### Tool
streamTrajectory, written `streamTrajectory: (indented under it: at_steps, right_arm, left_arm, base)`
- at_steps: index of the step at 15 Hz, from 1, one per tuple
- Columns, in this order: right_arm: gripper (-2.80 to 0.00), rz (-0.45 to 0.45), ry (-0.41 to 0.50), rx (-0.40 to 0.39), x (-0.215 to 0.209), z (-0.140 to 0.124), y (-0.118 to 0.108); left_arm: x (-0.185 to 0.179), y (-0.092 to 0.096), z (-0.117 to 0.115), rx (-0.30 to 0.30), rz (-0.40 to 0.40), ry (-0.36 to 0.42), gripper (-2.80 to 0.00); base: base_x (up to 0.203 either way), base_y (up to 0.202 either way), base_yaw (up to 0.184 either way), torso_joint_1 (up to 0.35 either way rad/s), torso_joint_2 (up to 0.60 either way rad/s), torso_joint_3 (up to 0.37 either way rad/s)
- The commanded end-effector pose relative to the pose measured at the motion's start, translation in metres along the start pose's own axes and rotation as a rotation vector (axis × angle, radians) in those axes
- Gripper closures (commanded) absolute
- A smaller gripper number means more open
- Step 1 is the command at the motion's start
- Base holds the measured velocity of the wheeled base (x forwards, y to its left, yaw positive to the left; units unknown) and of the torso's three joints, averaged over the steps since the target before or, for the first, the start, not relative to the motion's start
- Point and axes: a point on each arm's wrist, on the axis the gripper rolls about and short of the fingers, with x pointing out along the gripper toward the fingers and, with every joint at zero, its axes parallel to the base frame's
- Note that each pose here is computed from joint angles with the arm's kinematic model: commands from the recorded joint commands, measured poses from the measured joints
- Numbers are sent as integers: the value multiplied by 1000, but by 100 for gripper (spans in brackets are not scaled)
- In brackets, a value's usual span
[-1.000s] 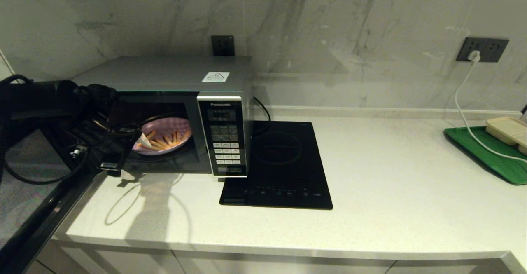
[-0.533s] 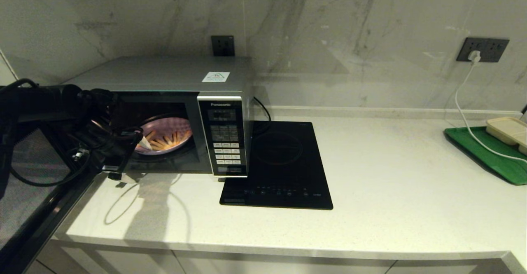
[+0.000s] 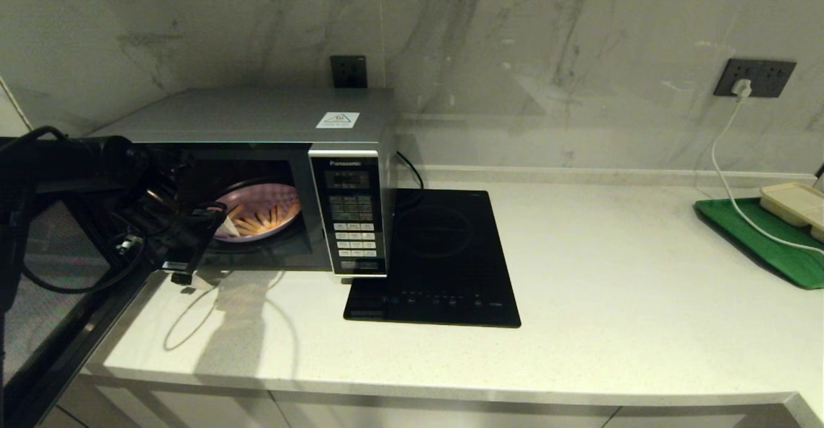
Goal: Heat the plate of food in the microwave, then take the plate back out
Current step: Take the plate out of the microwave
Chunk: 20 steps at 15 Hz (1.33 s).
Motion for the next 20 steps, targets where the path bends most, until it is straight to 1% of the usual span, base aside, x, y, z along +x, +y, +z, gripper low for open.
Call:
streamTrajectory:
  at_steps: [1, 4, 7, 15, 18, 19, 20]
  right_arm:
    - [0, 1, -1, 1, 0, -1, 0]
    - [0, 1, -1, 1, 0, -1, 0]
    - [0, 1, -1, 1, 0, -1, 0]
    - [0, 1, -1, 1, 0, -1, 0]
    - [0, 1, -1, 1, 0, -1, 0]
    - [0, 1, -1, 1, 0, -1, 0]
    - [0, 1, -1, -1, 0, -1, 0]
  left_arm:
    - [-2, 1, -1, -8, 4, 2, -280]
    - [-5, 3, -2, -12, 18, 4, -280]
    - [-13, 2, -3, -10, 7, 3, -280]
    - [-7, 3, -3, -19, 20, 6, -280]
    - [-4, 1, -6, -8, 27, -6, -280]
    - [-1, 1, -7, -6, 34, -10, 0]
    - [1, 1, -6, -6, 38, -12, 0]
  base:
    - [0, 0, 0, 0, 0, 0]
    - [0, 0, 0, 0, 0, 0]
    - [0, 0, 0, 0, 0, 0]
    - [0, 0, 0, 0, 0, 0]
    - [0, 0, 0, 0, 0, 0]
    - [0, 0, 0, 0, 0, 0]
    - [0, 0, 0, 0, 0, 0]
